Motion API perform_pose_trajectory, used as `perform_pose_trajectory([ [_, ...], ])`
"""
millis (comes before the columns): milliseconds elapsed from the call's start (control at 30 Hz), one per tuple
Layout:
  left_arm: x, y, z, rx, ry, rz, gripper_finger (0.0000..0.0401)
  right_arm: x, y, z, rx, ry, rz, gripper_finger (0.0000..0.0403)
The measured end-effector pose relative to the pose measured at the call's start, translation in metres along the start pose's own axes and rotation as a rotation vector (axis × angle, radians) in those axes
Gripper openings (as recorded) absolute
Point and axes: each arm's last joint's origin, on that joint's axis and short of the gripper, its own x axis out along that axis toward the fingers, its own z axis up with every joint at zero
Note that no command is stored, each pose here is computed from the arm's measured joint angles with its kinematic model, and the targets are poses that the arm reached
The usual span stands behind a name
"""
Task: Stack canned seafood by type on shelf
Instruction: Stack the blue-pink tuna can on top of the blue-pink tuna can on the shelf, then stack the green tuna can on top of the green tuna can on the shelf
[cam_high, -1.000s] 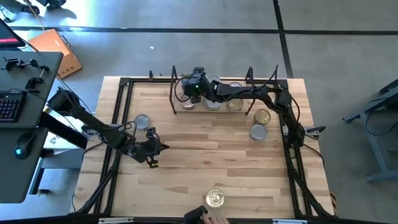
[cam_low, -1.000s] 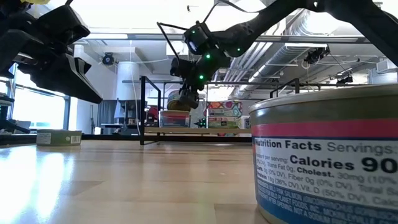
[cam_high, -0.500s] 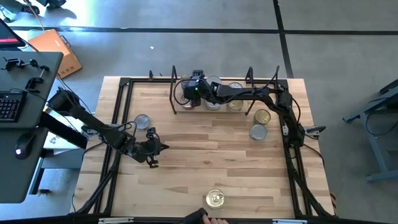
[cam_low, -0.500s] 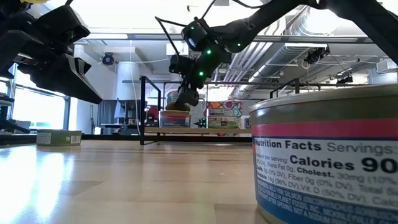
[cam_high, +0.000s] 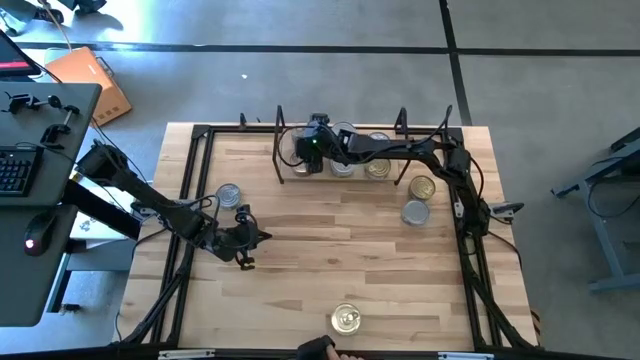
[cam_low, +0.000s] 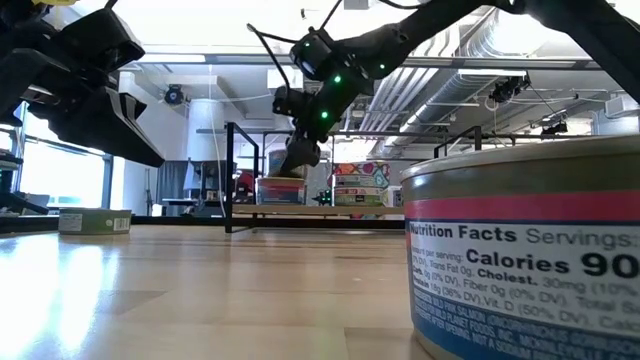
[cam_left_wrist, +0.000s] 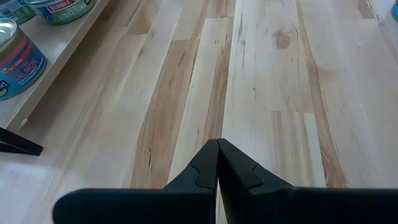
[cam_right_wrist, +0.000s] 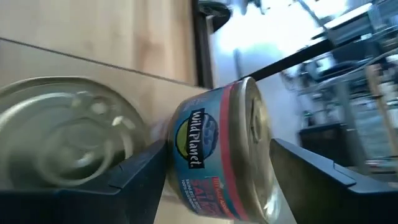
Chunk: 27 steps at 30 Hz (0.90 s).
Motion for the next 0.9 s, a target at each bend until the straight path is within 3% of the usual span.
perform_pose_trajectory([
  [100,0.000,0.000,0.000,0.000,0.000,0.000,0.0000,-0.002,-0.007,0.001,0.044,-0.004,0.047,0.0275],
  [600,0.000,0.000,0.000,0.000,0.001,0.000,0.0000,-0.005,-0.013,0.007,0.079,-0.020,0.007,0.0276],
  [800,0.000,0.000,-0.001,0.000,0.007,0.002,0.0000,-0.043,-0.004,0.034,0.094,-0.064,-0.004,0.0275],
  [900,0.000,0.001,-0.003,-0.011,0.024,0.006,0.0000,-0.069,0.006,0.047,0.141,-0.094,0.069,0.0275],
])
